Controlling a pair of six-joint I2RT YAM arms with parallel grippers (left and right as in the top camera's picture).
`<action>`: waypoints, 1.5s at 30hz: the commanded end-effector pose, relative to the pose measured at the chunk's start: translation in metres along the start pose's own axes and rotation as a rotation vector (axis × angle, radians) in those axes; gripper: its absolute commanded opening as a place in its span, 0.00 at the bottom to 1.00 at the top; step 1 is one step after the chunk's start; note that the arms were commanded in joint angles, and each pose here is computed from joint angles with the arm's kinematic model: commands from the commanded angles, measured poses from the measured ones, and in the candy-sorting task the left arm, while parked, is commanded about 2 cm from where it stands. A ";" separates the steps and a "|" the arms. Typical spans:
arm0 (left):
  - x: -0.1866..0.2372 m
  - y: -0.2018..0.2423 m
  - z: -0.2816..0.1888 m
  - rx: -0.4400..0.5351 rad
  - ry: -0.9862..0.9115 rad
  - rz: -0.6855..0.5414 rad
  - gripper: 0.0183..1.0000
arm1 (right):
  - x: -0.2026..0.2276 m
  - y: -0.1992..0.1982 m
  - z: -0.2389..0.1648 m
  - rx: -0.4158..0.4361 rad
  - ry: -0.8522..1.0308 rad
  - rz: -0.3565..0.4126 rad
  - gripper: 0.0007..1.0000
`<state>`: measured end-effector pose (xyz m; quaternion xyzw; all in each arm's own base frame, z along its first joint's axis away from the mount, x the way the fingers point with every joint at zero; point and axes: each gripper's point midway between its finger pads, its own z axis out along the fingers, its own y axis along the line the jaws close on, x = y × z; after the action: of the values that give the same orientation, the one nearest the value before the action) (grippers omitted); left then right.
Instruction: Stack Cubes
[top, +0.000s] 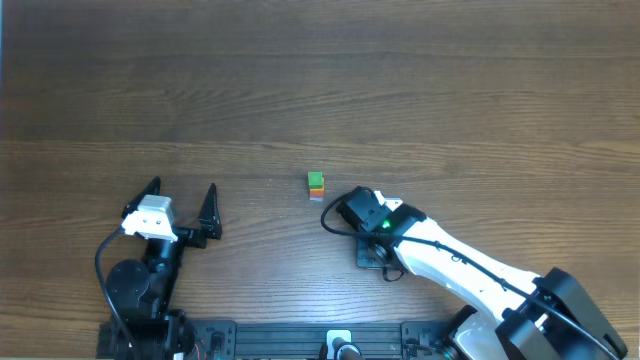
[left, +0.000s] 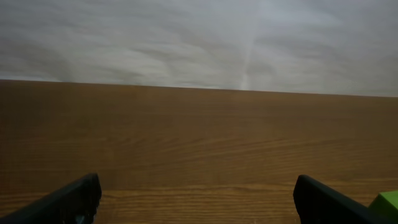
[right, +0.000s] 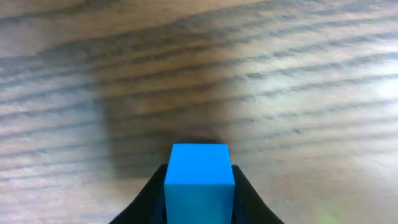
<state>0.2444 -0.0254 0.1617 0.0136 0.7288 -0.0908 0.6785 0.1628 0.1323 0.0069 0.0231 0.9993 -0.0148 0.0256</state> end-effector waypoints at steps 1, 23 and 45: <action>0.002 -0.002 0.000 0.012 -0.001 0.015 1.00 | -0.045 0.025 -0.053 -0.033 -0.118 -0.030 0.12; 0.002 -0.002 0.000 0.012 -0.001 0.015 1.00 | -0.122 0.111 -0.127 -0.065 -0.160 -0.084 0.06; 0.002 -0.002 0.000 0.012 -0.001 0.015 1.00 | -0.128 0.131 -0.125 -0.089 -0.173 -0.108 0.05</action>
<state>0.2445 -0.0253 0.1616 0.0135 0.7289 -0.0907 0.6784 0.2876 0.2547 0.1316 -0.0290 0.9936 0.0211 0.1073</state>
